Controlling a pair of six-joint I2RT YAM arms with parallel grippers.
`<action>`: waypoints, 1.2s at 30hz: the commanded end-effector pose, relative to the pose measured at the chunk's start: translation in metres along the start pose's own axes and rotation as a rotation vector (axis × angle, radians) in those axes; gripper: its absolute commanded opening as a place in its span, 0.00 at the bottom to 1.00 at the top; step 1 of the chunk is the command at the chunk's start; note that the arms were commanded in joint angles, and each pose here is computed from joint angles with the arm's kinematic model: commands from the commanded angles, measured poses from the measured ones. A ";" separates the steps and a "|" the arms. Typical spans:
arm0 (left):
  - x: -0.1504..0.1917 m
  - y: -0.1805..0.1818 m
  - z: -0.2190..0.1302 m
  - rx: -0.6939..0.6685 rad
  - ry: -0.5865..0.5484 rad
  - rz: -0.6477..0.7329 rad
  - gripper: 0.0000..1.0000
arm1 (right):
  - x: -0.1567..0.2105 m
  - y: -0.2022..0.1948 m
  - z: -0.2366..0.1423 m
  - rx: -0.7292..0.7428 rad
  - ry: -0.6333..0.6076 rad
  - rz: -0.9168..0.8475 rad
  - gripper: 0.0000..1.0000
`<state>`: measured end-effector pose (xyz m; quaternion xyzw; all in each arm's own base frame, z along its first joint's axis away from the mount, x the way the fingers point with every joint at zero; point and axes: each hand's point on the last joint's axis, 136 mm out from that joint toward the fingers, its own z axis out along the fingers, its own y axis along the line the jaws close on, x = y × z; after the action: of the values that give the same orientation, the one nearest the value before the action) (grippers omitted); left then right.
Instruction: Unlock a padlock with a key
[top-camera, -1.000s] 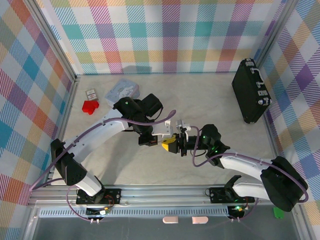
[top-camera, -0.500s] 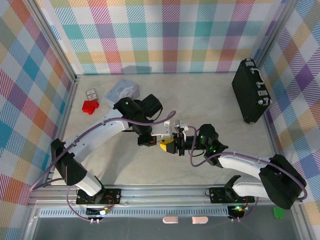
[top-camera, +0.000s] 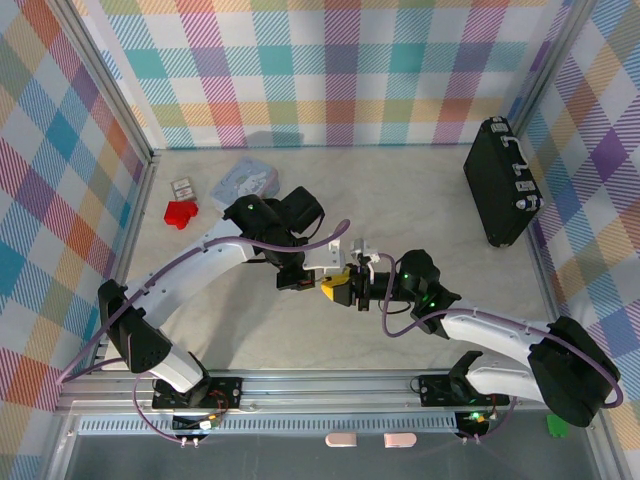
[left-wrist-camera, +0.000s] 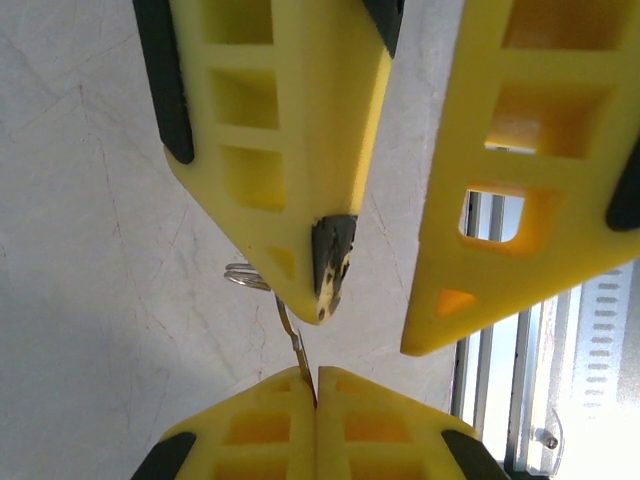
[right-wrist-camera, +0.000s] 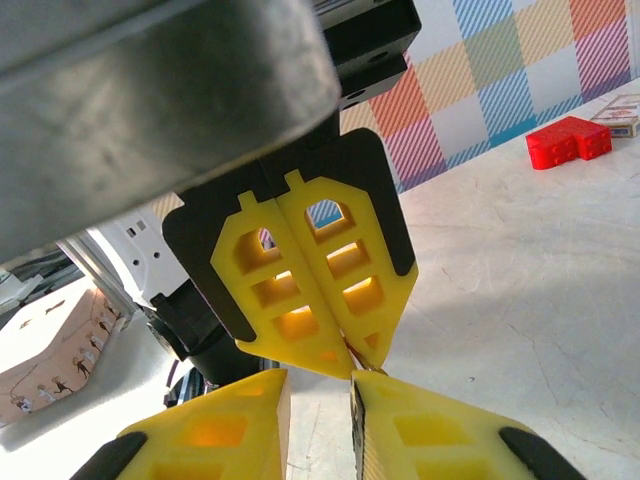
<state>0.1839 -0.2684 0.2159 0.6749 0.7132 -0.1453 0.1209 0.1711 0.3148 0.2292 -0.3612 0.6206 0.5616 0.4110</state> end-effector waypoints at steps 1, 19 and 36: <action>-0.014 -0.016 -0.009 0.054 -0.089 0.030 0.00 | 0.003 -0.009 0.002 0.044 0.000 -0.008 0.23; -0.021 -0.011 -0.016 0.008 -0.138 0.038 0.00 | 0.002 -0.018 -0.008 0.133 -0.034 -0.002 0.00; -0.025 0.060 -0.069 -0.370 -0.760 -0.476 0.27 | 0.008 -0.061 -0.030 0.379 -0.086 0.254 0.00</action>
<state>0.2111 -0.2681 0.2846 0.4837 0.7205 -0.2738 0.4147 0.2109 0.2898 0.2146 -0.2177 0.6938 0.5278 0.4390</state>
